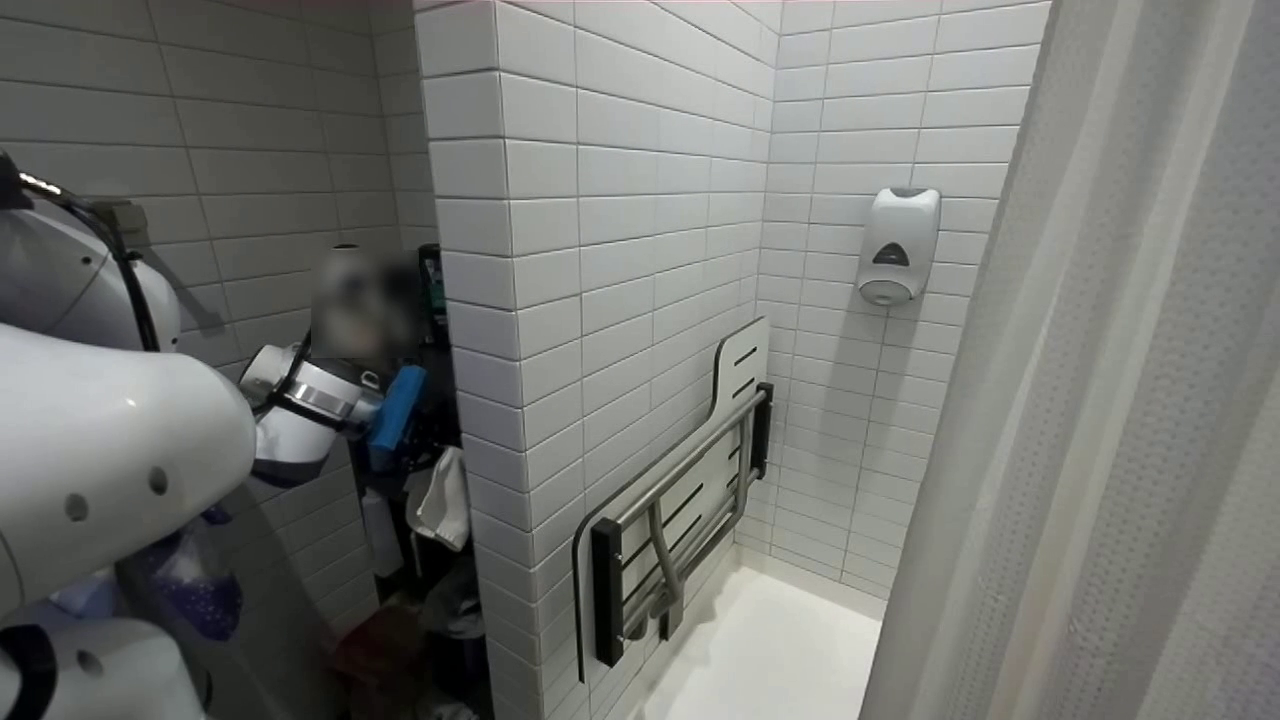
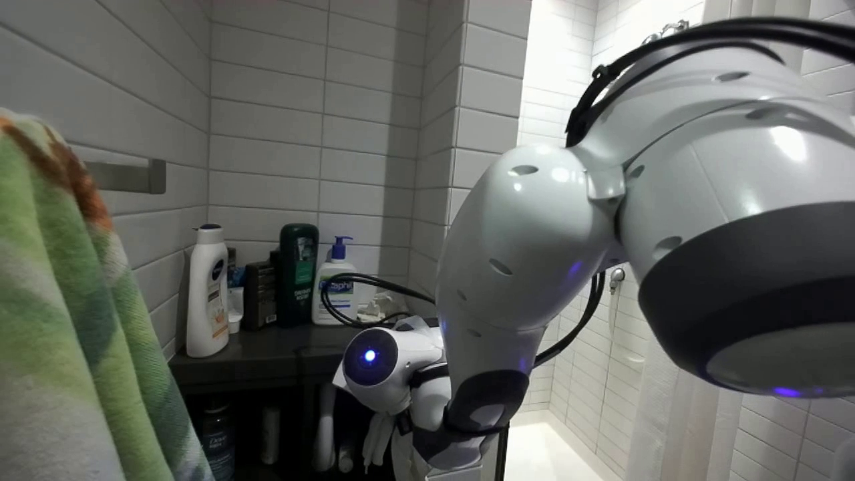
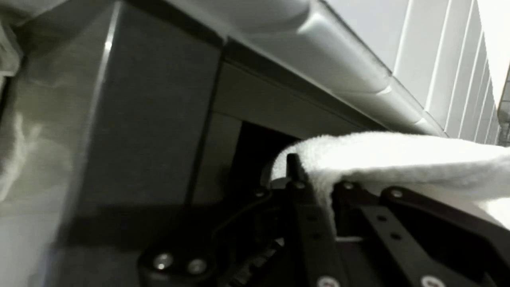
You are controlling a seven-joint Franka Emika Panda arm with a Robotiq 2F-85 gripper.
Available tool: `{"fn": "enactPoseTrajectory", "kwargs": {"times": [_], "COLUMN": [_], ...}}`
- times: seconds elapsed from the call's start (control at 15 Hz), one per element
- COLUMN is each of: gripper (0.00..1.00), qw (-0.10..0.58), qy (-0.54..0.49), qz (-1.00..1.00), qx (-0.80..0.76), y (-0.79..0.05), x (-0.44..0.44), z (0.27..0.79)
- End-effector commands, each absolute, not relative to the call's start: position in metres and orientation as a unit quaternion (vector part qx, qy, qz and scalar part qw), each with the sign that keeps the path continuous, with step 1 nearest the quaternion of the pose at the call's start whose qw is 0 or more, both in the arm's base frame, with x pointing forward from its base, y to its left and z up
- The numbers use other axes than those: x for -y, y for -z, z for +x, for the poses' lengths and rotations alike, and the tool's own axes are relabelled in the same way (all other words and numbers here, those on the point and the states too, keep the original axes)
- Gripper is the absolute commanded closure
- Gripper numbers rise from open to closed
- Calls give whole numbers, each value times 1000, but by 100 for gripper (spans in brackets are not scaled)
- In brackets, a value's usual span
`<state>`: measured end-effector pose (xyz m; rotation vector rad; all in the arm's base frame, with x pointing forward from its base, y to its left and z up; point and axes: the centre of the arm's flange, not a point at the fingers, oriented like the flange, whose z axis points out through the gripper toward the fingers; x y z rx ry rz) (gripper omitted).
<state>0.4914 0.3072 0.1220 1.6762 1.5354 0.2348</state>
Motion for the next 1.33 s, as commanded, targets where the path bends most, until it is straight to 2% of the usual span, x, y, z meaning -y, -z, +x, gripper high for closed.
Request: {"fn": "enactPoseTrajectory", "kwargs": {"times": [0.0,0.47,1.27], "gripper": [98,98,98], "qw": [411,381,348], "qy": [-92,-81,-123], "qz": [684,718,710], "qx": [-596,-577,-600], "y": [-127,-123,-139], "x": [-306,-312,-336], "z": [518,528,475]}}
